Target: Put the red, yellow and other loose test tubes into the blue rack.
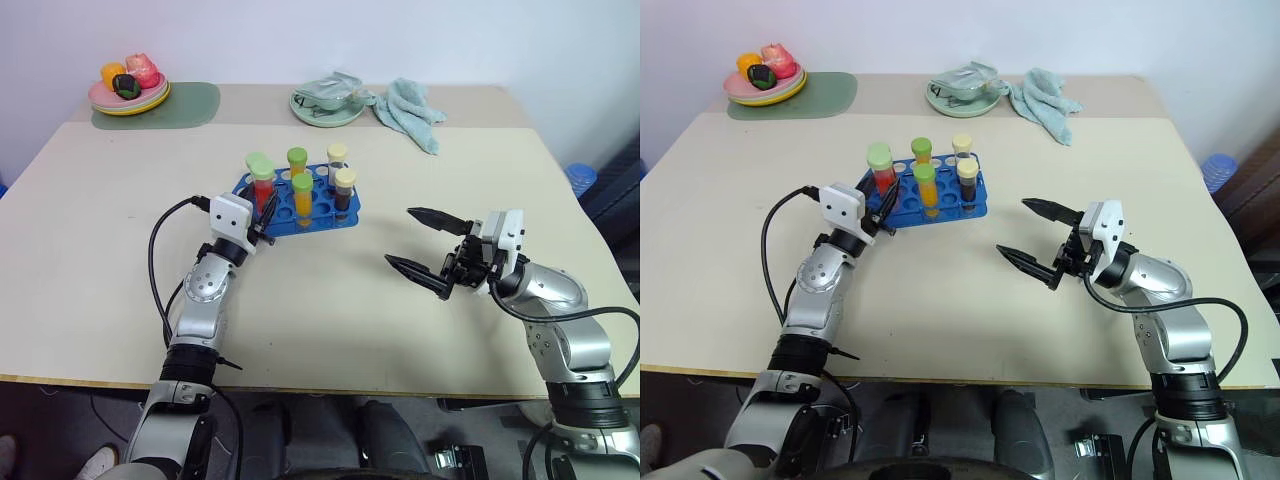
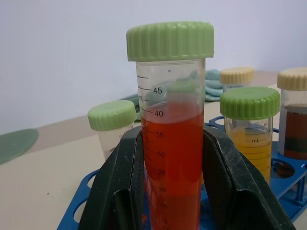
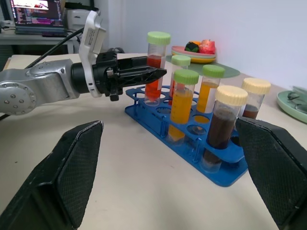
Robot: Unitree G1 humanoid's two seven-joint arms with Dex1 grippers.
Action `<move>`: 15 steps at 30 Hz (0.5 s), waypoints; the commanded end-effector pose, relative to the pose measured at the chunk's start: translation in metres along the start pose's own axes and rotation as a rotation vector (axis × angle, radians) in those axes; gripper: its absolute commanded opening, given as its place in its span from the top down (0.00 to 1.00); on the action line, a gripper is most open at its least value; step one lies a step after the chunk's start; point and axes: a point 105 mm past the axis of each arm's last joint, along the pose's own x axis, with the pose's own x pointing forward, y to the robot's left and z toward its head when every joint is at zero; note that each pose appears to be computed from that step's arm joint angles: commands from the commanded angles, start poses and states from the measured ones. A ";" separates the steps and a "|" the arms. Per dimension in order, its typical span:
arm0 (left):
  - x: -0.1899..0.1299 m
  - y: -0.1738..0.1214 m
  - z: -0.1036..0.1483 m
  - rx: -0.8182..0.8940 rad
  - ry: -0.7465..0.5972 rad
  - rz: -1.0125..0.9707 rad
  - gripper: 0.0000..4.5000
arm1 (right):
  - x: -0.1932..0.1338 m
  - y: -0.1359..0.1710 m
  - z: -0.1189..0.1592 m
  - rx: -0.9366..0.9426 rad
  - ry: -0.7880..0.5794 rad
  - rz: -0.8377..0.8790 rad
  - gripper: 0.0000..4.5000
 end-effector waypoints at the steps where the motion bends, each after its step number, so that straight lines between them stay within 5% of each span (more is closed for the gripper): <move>1: -0.008 0.000 -0.014 -0.018 0.046 0.016 0.64 | -0.001 -0.004 0.013 -0.039 -0.029 0.000 0.00; 12: -0.007 -0.002 -0.014 -0.073 0.032 0.026 0.64 | 0.000 -0.004 0.014 -0.041 -0.030 0.001 0.00; 15: -0.005 -0.004 -0.010 -0.152 0.006 0.016 0.36 | 0.000 -0.004 0.014 -0.041 -0.031 0.001 0.00</move>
